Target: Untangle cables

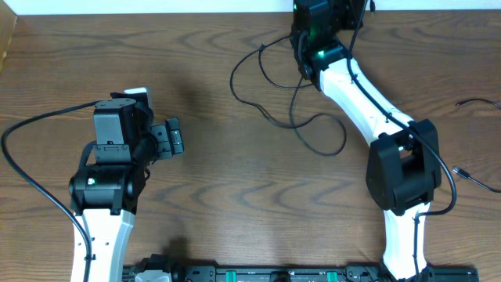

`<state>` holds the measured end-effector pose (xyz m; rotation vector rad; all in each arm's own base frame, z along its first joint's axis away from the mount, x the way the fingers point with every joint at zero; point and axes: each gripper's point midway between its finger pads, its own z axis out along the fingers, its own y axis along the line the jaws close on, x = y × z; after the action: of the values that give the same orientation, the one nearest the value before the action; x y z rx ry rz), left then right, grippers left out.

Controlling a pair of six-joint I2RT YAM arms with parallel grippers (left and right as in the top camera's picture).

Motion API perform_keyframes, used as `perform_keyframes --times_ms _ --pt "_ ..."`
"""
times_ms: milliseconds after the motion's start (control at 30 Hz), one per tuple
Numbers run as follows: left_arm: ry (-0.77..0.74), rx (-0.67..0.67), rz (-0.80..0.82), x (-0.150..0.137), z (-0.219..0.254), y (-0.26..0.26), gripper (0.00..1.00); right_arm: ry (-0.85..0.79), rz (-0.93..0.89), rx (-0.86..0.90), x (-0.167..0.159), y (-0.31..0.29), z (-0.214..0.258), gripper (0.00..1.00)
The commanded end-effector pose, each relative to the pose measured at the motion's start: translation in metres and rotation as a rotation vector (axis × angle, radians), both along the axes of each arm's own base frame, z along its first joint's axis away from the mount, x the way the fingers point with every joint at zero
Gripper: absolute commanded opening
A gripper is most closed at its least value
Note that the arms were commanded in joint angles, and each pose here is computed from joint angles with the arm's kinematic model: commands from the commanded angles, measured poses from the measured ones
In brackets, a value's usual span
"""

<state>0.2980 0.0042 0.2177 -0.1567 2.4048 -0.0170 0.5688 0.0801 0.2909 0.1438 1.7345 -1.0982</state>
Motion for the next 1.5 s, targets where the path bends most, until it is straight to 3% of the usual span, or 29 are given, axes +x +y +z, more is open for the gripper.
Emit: perform_keyframes --times_ms 0,200,267,300,367,400,700,900,1100,1300,1467 --pt "-0.020 0.001 0.018 0.003 0.008 0.003 0.93 0.018 0.131 0.003 0.009 0.032 0.001 0.01" --pt "-0.020 0.001 0.018 0.003 0.008 0.003 0.92 0.309 0.605 0.188 0.012 0.126 -0.081 0.01" --pt "-0.020 0.001 0.018 0.003 0.008 0.003 0.92 0.379 0.686 0.297 0.004 0.143 -0.103 0.09" --pt "-0.020 0.001 0.018 0.003 0.008 0.003 0.93 0.395 0.694 0.354 0.000 0.147 -0.111 0.24" --pt "-0.020 0.001 0.018 0.003 0.008 0.003 0.92 0.414 0.680 0.438 -0.006 0.148 -0.121 0.71" --pt "-0.020 0.001 0.018 0.003 0.008 0.003 0.93 0.428 0.671 0.460 -0.009 0.148 -0.126 0.99" --pt "-0.020 0.001 0.018 0.003 0.008 0.003 0.92 0.675 0.625 0.472 -0.048 0.137 -0.167 0.99" --pt "-0.020 0.001 0.018 0.003 0.008 0.003 0.93 1.060 0.722 0.644 -0.123 0.156 -0.210 0.99" --pt "-0.020 0.001 0.018 0.003 0.008 0.003 0.93 1.347 0.840 0.556 -0.173 0.149 -0.222 0.98" --pt "-0.020 0.001 0.018 0.003 0.008 0.003 0.92 1.474 1.051 0.527 -0.198 0.162 -0.232 0.99" --pt "-0.020 0.001 0.018 0.003 0.008 0.003 0.92 1.489 1.052 0.538 -0.208 0.159 -0.267 0.95"
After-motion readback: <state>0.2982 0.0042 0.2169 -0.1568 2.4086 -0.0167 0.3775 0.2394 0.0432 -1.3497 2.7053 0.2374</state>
